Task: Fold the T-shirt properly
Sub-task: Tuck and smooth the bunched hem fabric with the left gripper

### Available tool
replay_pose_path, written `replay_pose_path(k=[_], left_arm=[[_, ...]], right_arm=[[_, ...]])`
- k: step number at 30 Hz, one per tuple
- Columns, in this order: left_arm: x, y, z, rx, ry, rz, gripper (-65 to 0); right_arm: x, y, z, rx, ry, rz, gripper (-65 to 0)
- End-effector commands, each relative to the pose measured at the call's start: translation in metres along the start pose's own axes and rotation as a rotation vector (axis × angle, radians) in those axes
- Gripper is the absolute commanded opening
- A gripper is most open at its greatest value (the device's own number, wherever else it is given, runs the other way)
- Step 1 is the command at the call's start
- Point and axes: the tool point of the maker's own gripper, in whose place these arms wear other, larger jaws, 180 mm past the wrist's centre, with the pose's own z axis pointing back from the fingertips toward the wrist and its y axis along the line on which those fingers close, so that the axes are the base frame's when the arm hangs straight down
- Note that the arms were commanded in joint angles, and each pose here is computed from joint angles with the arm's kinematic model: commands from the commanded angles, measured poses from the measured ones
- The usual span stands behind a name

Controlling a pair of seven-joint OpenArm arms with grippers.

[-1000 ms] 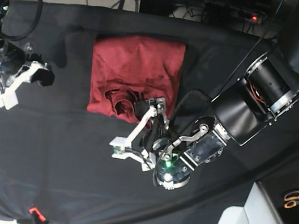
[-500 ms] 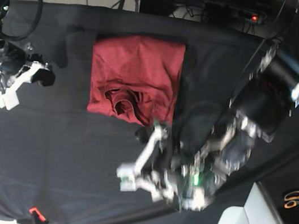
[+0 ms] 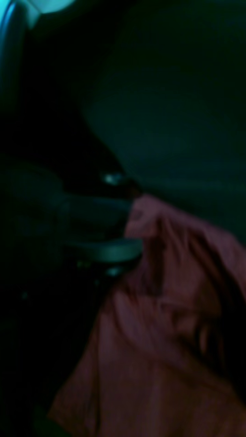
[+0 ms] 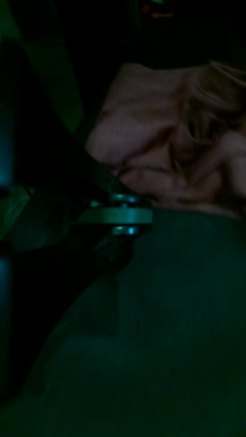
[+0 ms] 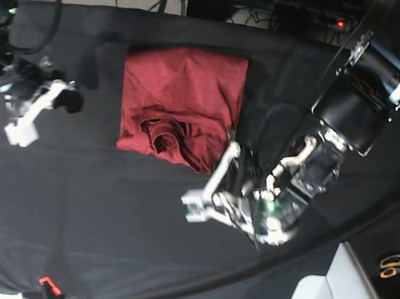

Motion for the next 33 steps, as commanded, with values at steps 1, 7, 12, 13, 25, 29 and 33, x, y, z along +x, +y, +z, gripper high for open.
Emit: replay_pose_path(k=[1,7,12,13,25,29,33], left_arm=[[0.016,0.014,0.011,0.034,-0.046,-0.007,-42.8],[0.018,0.012,0.01,0.03,-0.046,-0.013,-42.0],[0.026,0.006,0.005,0.006,-0.056,0.0,-41.8],[0.025,0.004,0.001,-0.005,-0.05,0.007,-41.8],[0.037,-0.009,-0.018,-0.072,-0.079,0.043,-42.8],[0.037,-0.005,-0.017,-0.065,-0.073,0.04,-51.2],[0.034,-0.001,-0.016,-0.054,-0.068,0.043,-65.0]], right_arm=[[0.014,0.001,0.005,0.006,-0.039,0.023,-64.8],[0.014,0.003,0.003,0.012,-0.033,0.03,-64.8],[0.013,0.003,0.004,0.011,-0.034,0.027,-64.8],[0.013,0.003,0.004,0.011,-0.034,0.027,-64.8],[0.012,0.001,0.004,0.008,-0.034,0.022,-64.8],[0.012,0.001,0.004,0.008,-0.034,0.022,-64.8],[0.014,0.001,0.004,0.008,-0.036,0.024,-64.8]])
